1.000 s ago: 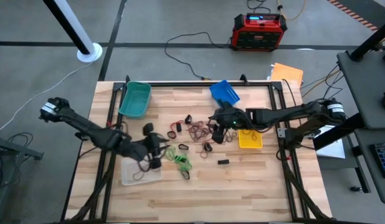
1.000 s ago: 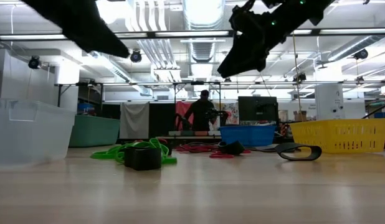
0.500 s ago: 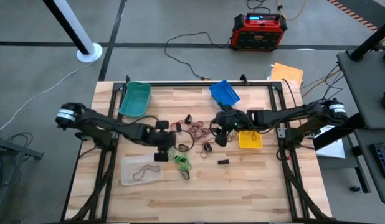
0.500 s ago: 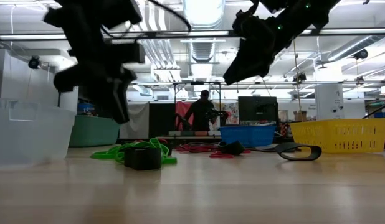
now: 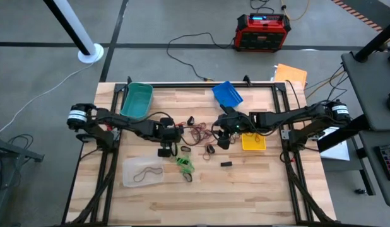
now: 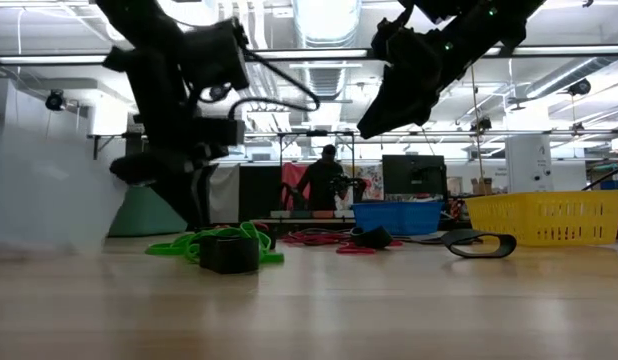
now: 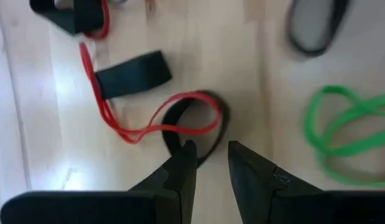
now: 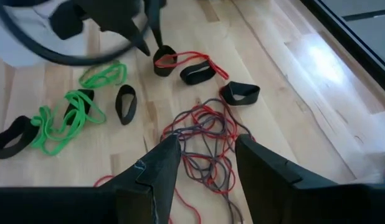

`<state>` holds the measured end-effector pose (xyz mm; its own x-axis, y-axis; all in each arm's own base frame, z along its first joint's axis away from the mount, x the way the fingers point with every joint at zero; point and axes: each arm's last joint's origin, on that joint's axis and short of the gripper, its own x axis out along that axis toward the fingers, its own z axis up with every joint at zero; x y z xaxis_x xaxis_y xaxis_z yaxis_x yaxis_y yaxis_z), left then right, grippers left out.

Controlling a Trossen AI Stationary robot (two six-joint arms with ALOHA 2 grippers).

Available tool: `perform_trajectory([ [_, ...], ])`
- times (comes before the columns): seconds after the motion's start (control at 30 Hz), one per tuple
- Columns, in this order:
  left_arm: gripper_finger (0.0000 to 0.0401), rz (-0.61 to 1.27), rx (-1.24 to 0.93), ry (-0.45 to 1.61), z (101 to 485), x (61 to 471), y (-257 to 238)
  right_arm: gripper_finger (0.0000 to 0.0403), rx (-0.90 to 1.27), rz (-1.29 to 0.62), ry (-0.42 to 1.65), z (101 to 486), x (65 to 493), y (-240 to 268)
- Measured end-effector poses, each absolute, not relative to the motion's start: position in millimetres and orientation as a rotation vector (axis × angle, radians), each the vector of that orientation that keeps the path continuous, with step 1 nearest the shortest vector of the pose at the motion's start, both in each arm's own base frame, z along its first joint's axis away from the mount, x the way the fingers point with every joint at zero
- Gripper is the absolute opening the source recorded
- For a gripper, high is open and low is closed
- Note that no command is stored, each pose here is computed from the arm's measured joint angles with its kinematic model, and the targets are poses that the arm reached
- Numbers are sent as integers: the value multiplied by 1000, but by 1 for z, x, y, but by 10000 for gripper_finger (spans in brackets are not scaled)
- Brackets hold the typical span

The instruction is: Sort rubber bands into baskets

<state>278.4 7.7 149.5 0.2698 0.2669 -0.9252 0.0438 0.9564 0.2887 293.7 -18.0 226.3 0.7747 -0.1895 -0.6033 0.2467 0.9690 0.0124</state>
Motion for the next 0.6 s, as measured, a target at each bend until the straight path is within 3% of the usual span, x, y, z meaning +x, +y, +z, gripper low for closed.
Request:
perform_trajectory([
  [0.6,77,170,275,1344,140,278,13,150,87,-236,641,226,294,-18],
])
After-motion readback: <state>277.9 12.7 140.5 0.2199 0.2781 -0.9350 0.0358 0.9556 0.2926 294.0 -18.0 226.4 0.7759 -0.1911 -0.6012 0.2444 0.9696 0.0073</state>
